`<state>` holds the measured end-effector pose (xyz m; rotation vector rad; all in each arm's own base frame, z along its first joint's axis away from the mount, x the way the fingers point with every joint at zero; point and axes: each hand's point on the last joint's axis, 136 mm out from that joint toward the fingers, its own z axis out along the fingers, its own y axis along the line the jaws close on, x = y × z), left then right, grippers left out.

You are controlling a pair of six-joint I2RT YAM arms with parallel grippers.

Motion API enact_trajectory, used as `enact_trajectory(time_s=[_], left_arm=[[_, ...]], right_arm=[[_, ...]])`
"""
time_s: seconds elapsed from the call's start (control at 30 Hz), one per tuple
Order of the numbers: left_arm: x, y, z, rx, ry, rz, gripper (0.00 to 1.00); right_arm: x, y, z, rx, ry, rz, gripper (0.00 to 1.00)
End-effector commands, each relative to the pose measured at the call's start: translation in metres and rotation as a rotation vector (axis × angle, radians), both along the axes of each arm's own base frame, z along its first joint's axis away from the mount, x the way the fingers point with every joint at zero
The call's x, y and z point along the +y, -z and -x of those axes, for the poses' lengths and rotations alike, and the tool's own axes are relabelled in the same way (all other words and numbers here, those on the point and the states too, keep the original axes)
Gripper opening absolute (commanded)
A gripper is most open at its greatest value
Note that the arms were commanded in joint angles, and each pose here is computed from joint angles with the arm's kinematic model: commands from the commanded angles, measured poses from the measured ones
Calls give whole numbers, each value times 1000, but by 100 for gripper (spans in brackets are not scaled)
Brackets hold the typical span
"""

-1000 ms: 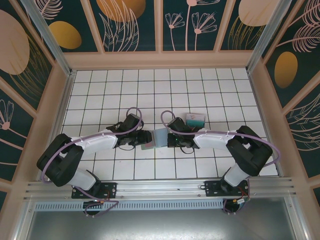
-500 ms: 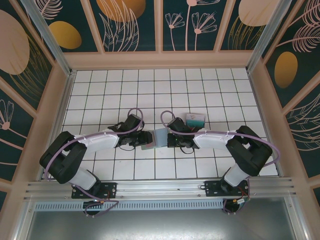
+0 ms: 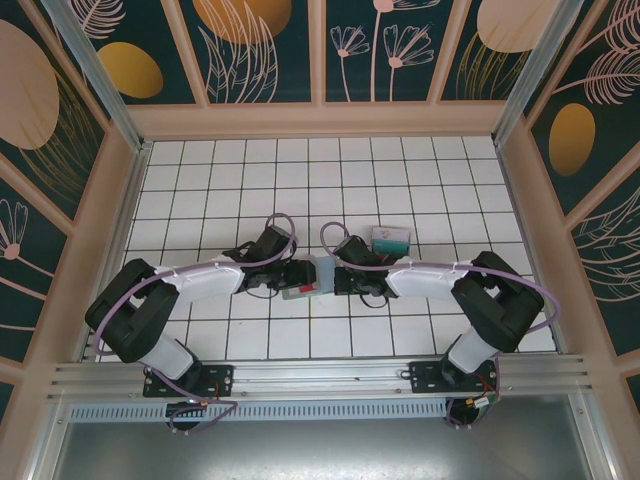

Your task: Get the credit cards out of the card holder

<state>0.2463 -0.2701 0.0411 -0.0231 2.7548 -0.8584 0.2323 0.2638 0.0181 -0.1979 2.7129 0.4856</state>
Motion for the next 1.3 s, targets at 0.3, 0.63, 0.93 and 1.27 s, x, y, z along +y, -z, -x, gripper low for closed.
enact_trajectory(time_s=[0.3, 0.63, 0.93, 1.27], left_arm=[[-13, -17, -1, -38, 46, 36, 98], [-1, -18, 0, -44, 14, -7, 99], [8, -29, -1, -64, 5, -42, 98], [33, -10, -3, -66, -28, -121, 44]], right_arm=[[-6, 20, 11, 57, 6, 59, 0], [-7, 7, 4, 16, 29, 57, 3], [-8, -15, -9, -29, 42, 51, 8], [24, -51, -21, -54, 22, -85, 10]])
